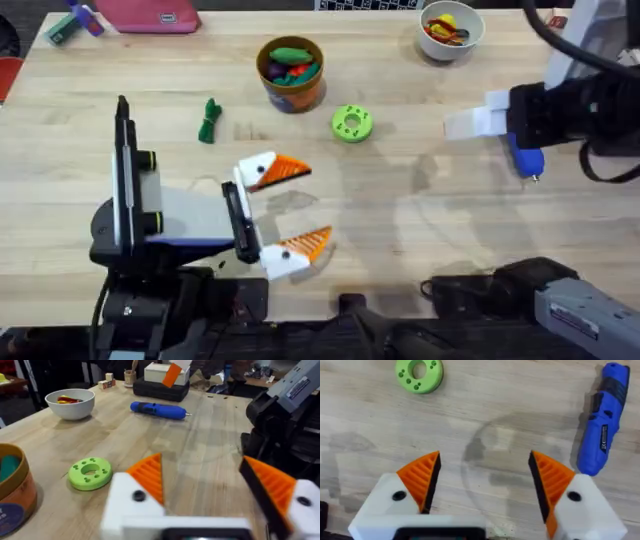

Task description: Pick up the gripper from the table and insert it into the empty holder that is missing its gripper. Then pick up a screw, insert it into the mounting hole, and use the screwdriver to tighten it. Finally, clean up the table by picking up the vegetable and placing it into the bucket.

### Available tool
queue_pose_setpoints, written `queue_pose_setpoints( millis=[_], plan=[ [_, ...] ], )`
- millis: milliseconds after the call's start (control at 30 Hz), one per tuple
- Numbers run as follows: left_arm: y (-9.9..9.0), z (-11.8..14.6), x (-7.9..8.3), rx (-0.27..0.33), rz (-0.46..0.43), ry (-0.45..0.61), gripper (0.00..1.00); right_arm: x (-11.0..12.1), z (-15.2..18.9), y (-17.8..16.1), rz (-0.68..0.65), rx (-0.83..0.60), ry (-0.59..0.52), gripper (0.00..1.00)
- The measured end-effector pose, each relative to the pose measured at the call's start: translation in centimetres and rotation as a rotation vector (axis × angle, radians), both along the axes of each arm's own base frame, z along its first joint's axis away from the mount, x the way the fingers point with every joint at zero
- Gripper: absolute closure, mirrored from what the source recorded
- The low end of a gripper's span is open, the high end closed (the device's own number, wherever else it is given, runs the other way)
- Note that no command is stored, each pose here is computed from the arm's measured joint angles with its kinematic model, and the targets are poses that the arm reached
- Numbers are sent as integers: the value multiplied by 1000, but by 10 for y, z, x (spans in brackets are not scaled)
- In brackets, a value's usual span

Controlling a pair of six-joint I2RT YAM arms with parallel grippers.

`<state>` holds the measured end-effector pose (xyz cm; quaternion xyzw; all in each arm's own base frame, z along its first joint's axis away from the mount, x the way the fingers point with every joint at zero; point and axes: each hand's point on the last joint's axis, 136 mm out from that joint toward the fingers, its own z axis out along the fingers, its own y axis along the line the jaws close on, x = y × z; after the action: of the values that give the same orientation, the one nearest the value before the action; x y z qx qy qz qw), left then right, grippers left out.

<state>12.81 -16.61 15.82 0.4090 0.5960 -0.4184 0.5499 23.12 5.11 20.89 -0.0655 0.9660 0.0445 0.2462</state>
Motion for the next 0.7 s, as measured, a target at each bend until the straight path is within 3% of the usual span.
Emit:
queue_pose_setpoints(
  millis=[67,133,233,467,700],
  plan=[
    [0,0,0,0,1,-1,305,0,0,0,0,0,0,8],
    [0,0,1,-3,7,8,625,0,0,0,0,0,0,8],
    [2,1,6,-23,40,68,961,0,0,0,-6,3,1,8],
    [7,1,19,-71,126,187,993,0,0,-1,-34,15,4,8],
    [9,1,21,-64,141,168,994,2,1,0,-38,18,-4,8]
  ],
)
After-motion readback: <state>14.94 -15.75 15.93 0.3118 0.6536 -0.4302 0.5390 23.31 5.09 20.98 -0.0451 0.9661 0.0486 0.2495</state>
